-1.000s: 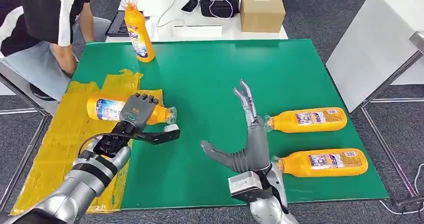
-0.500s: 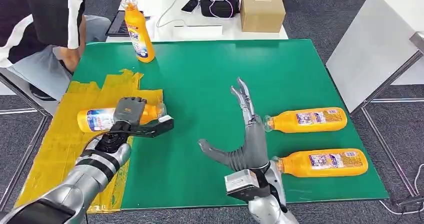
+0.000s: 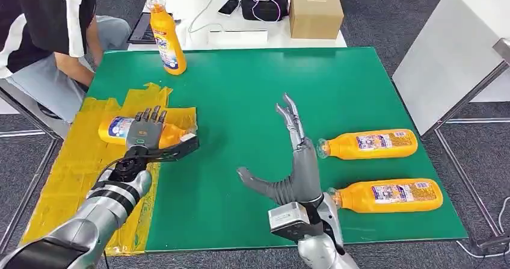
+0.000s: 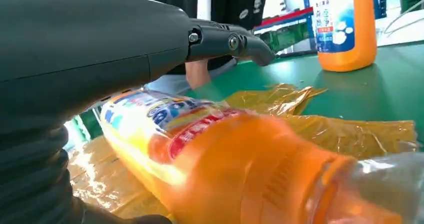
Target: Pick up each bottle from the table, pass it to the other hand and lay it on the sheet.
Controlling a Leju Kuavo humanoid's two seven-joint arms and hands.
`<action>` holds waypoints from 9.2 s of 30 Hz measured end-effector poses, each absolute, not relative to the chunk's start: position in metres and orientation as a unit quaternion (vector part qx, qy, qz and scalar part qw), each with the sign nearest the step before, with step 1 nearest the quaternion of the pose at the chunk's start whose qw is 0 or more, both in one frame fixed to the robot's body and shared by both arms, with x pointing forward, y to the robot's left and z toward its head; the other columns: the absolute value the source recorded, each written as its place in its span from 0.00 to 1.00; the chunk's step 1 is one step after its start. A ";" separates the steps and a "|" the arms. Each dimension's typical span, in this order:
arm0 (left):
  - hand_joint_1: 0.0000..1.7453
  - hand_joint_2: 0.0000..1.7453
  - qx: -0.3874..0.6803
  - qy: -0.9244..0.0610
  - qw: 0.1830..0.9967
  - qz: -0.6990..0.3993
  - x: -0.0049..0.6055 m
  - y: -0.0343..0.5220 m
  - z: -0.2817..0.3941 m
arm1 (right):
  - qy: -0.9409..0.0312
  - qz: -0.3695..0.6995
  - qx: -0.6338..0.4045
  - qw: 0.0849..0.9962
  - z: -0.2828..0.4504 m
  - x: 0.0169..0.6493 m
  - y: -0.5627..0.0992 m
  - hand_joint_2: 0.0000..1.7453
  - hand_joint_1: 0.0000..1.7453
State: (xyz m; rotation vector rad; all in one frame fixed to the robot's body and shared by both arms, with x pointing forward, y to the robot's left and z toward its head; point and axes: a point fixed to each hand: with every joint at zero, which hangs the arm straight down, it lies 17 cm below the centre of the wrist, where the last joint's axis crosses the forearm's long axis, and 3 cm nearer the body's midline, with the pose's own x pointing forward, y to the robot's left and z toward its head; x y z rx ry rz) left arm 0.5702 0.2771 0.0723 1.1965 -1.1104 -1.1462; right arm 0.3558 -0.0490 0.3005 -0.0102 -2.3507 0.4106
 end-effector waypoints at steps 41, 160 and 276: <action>0.00 1.00 0.064 -0.932 0.352 -0.055 0.381 0.184 0.315 | -0.867 0.269 -0.147 0.393 0.240 0.373 -0.087 1.00 0.00; 0.00 1.00 -0.196 -0.823 0.514 -0.142 0.414 0.083 0.216 | -0.407 0.601 -0.358 0.587 0.014 0.528 -0.428 1.00 1.00; 1.00 1.00 -0.352 -0.728 0.582 -0.084 0.406 0.043 0.198 | -0.776 0.369 0.083 0.505 0.119 0.375 0.050 1.00 1.00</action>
